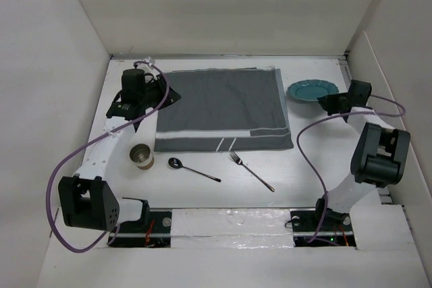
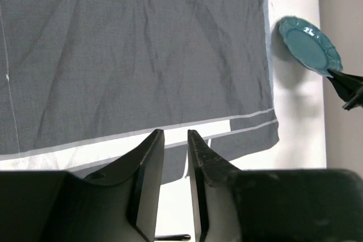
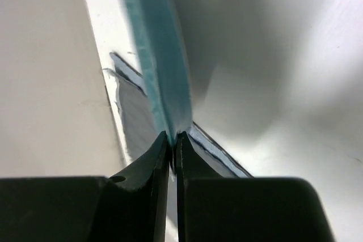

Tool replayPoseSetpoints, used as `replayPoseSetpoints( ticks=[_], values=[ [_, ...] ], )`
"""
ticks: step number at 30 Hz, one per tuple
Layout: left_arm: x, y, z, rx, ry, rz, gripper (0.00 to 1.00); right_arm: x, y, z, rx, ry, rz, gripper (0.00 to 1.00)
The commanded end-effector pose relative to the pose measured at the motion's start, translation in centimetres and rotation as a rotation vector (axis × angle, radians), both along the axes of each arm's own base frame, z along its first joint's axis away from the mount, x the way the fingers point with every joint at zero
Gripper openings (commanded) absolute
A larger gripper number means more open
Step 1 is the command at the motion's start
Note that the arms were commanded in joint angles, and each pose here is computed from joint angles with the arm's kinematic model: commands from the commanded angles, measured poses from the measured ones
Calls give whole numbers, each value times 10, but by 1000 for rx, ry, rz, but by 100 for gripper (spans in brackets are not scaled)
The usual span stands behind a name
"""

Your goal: Set the dinner table for one person

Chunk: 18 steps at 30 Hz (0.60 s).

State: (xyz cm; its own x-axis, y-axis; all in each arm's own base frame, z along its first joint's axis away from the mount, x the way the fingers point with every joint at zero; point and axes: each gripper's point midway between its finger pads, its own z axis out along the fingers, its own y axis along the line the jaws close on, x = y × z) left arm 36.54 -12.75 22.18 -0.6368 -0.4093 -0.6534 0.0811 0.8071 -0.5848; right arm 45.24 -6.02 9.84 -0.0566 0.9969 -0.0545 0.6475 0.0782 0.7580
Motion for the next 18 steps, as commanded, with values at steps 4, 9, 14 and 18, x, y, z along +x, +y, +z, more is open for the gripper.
replayPoseSetpoints(
  ticks=[4,9,14,18],
  values=[
    [10,-11,66,18,-139,-101,24,-1,17,142,-236,-413,203,0],
    [9,-15,101,-3,-198,-126,29,-26,120,182,-197,-594,532,0],
    [-8,-19,127,-25,-241,-163,34,-39,206,166,-54,-615,770,0],
    [-35,-14,144,-3,-281,-172,41,-36,273,145,3,-578,896,0]
  ],
)
